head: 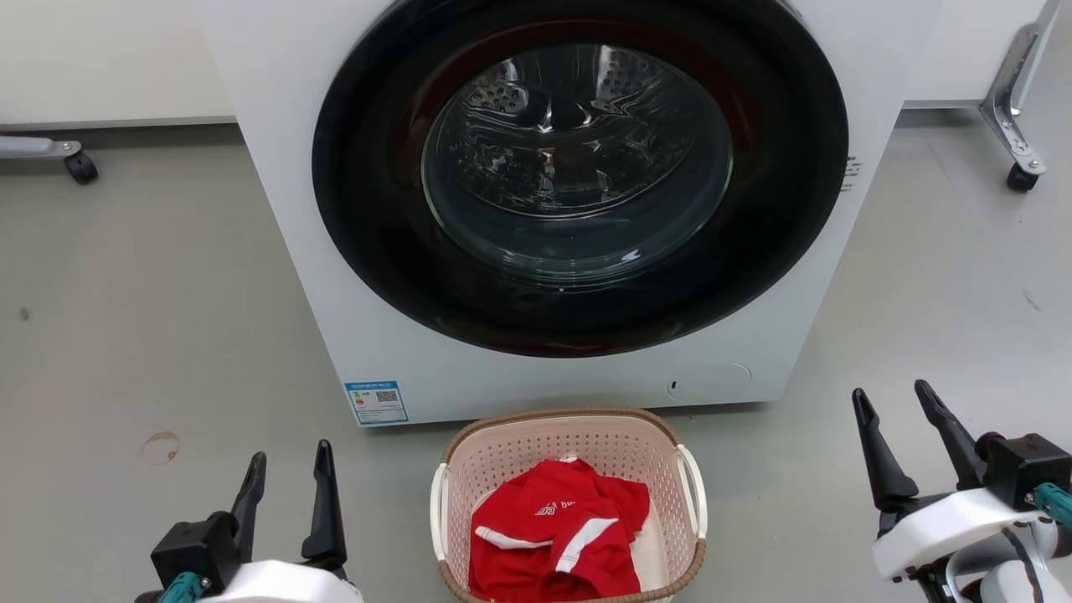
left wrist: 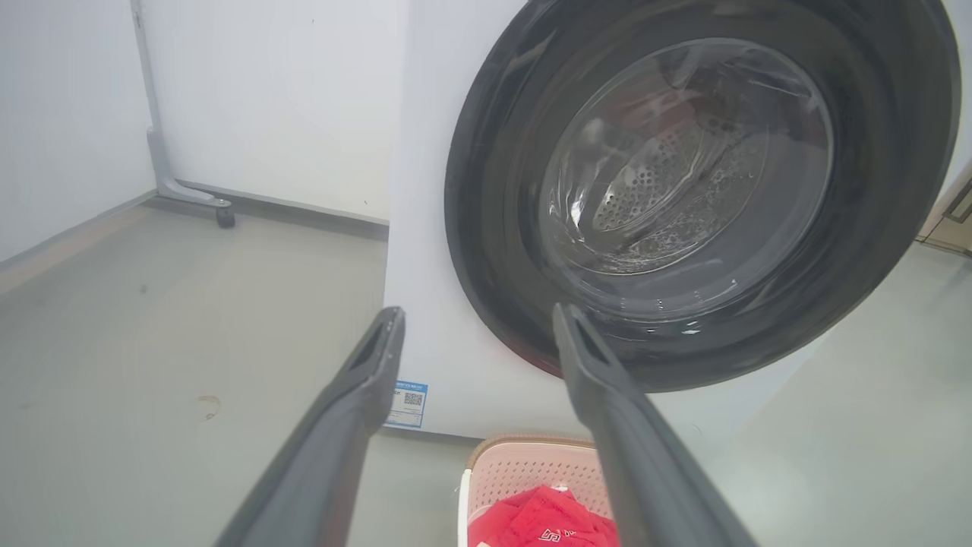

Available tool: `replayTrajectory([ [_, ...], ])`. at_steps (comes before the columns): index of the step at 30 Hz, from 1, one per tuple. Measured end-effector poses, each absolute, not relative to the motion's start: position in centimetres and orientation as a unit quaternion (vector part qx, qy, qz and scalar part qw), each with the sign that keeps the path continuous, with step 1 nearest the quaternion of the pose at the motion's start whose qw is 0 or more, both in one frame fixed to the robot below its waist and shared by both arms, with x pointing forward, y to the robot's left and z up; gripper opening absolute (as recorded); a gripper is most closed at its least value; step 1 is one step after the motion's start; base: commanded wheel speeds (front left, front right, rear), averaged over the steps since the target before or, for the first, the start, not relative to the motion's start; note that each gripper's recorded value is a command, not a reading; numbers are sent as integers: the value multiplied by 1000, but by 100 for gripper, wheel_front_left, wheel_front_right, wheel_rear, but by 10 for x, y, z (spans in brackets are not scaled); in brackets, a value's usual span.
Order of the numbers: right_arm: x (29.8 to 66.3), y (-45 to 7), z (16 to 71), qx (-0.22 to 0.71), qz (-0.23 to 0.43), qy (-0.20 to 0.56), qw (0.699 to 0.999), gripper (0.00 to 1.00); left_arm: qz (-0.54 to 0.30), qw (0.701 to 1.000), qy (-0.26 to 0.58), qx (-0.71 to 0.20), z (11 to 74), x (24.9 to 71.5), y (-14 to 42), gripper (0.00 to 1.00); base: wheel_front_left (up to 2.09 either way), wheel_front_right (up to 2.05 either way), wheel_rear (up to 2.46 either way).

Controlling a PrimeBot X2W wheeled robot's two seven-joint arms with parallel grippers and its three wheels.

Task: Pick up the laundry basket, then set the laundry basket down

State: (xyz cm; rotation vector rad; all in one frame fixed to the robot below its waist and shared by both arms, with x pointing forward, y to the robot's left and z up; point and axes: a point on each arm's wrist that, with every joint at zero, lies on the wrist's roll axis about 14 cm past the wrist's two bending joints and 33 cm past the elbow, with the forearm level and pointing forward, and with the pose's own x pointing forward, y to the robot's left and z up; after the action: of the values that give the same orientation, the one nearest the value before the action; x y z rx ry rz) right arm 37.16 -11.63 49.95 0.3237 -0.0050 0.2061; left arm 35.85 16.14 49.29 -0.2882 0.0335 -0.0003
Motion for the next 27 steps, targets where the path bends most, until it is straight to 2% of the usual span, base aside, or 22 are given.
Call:
replayTrajectory([
  [13, 373, -105, 514, 87, 134, -37, 986, 100, -19, 998, -11, -64, 505, 357, 155, 100, 0, 0, 0],
  [27, 372, -108, 514, 84, 131, -38, 987, 100, -19, 998, -12, -58, 506, 358, 156, 100, 0, 0, 0],
])
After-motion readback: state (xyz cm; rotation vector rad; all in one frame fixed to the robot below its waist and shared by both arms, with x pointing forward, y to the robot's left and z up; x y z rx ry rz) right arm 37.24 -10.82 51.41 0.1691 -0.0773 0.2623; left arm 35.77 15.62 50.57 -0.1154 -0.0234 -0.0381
